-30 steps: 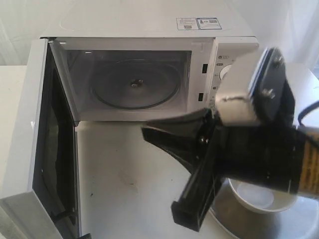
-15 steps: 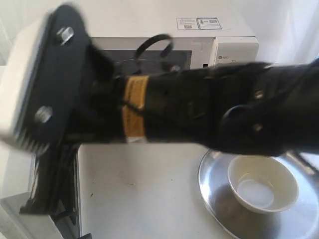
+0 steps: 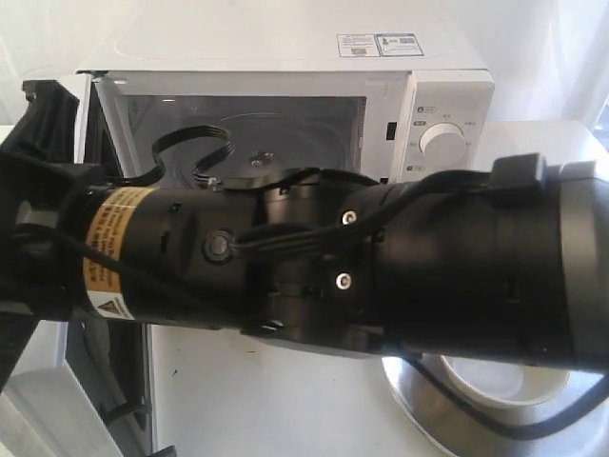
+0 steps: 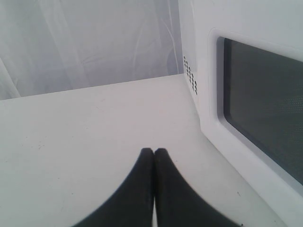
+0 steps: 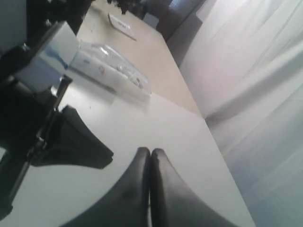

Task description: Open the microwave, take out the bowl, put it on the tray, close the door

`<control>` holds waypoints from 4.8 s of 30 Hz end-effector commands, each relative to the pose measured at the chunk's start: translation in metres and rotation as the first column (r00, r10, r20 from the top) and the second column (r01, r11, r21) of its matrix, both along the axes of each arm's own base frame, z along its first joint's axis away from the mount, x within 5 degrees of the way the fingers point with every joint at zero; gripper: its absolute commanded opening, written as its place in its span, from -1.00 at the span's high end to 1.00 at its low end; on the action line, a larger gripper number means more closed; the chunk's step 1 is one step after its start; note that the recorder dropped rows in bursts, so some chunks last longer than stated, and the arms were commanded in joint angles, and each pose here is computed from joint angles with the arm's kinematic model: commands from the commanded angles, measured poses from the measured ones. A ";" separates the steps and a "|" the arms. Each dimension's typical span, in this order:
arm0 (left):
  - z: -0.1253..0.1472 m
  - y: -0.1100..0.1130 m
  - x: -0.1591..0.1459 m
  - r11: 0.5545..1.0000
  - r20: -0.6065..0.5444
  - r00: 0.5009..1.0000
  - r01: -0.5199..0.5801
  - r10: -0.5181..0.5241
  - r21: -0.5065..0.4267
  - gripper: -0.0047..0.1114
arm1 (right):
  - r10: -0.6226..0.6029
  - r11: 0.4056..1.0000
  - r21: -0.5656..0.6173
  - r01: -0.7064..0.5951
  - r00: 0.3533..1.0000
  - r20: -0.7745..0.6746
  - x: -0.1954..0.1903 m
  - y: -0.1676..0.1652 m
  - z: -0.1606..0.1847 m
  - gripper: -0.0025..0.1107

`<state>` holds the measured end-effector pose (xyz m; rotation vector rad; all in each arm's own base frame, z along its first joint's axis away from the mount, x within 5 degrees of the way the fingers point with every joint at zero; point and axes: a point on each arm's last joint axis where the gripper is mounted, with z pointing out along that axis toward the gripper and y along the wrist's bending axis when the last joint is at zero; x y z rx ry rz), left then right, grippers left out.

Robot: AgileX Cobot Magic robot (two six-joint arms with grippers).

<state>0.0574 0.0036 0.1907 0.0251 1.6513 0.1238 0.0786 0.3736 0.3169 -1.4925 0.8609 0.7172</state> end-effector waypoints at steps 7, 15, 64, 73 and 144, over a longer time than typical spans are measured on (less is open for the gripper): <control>0.001 0.000 0.000 1.000 0.009 1.000 0.004 -0.004 -0.007 0.92 | -0.022 1.000 -0.013 0.024 0.995 0.097 0.001 0.004 0.011 0.96; 0.001 0.000 0.000 1.000 0.009 1.000 0.004 -0.004 -0.007 0.92 | -0.044 0.997 -0.052 0.052 0.987 0.152 0.008 0.021 0.008 0.96; 0.001 0.000 0.000 1.000 0.009 1.000 0.004 -0.004 -0.007 0.92 | -0.597 0.796 -0.026 0.604 0.779 -0.192 0.064 -0.122 0.102 0.96; 0.001 0.000 0.000 1.000 0.009 1.000 0.004 -0.004 -0.007 0.92 | -0.548 0.808 0.004 0.589 0.754 -0.363 0.020 -0.207 0.069 0.96; 0.001 0.000 0.000 1.000 0.009 1.000 0.004 -0.004 -0.007 0.92 | -0.789 0.087 0.180 0.980 0.178 -0.588 -0.021 -0.375 -0.105 0.96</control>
